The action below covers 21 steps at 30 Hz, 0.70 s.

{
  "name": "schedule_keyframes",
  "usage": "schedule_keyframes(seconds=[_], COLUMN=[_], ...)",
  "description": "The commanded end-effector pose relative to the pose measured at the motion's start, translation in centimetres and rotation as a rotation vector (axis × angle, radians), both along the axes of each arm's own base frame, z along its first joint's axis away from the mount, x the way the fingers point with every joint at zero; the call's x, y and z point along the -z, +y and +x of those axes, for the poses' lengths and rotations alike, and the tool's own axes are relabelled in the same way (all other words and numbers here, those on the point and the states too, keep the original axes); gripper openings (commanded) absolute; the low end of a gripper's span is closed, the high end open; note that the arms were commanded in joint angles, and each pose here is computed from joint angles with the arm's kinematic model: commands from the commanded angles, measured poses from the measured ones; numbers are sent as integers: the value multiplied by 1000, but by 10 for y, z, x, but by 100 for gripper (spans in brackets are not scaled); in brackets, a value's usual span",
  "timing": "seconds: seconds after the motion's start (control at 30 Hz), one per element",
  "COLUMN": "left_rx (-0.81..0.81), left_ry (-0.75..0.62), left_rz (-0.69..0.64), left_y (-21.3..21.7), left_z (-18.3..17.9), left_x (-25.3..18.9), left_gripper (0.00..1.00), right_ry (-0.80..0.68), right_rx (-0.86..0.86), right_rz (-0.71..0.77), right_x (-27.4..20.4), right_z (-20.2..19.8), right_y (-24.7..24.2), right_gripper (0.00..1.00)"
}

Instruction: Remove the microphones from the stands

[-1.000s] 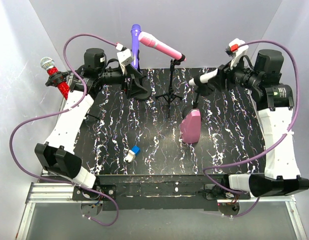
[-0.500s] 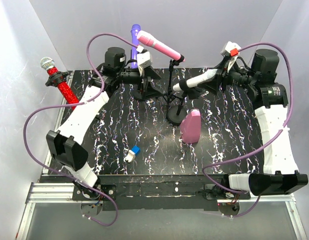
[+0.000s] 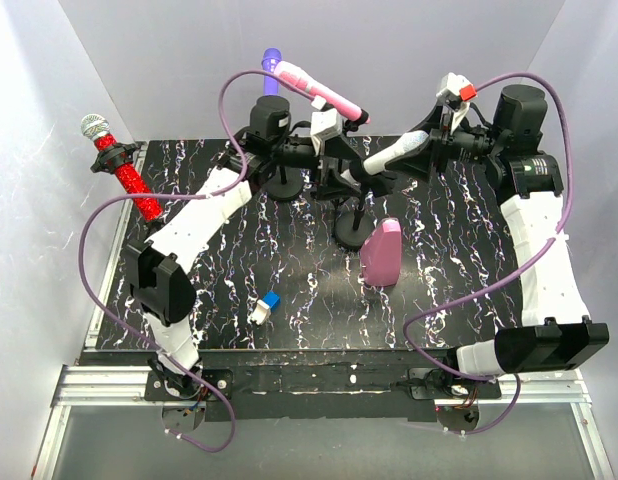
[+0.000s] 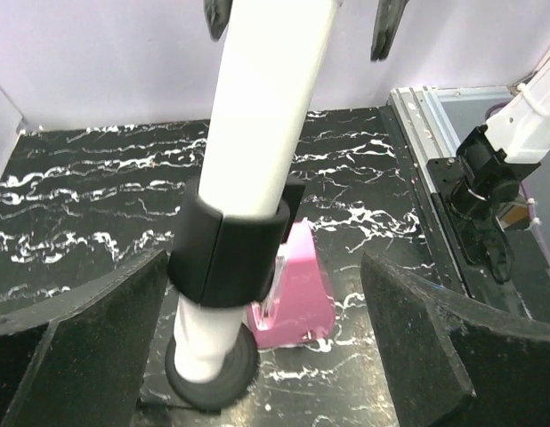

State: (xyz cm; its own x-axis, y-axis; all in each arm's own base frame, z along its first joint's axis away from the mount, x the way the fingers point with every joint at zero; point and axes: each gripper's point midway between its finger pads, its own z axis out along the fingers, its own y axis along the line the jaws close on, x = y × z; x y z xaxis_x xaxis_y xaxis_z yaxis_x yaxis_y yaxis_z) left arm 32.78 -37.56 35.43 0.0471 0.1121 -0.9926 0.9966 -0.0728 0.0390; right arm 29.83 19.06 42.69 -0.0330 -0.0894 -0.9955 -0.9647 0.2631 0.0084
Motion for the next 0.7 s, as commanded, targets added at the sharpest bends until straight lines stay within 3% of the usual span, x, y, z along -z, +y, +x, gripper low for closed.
schedule_keyframes(seconds=[0.0, 0.1, 0.3, 0.33, 0.47, 0.5, 0.67], left_rx=[57, 68, 70, 67, 51, 43, -25], left_ry=[-80, -85, -76, -73, -56, -51, 45], left_rz=[-64, -67, -68, -67, -56, -53, -63], left_y=[-23, -35, -42, -42, -38, -37, -25], left_z=[-9, -8, -5, -6, -7, -7, -4], left_x=[-24, -20, -18, -19, -21, -22, -39], left_gripper=[87, 80, 52, 45, 24, 21, 5], right_ry=[-37, -38, -18, -9, 44, 53, 95], right_rx=[-76, -81, -50, -39, 34, 43, 43], right_rz=[43, 42, 37, 35, 46, 53, 103], right_x=[-28, -28, -25, -23, -24, -27, -52], right_z=[-13, -14, -12, -11, -3, -2, -5], right_y=[9, 9, 8, 8, 5, 5, 5], right_gripper=[1, 1, 4, 14, 72, 79, 85])
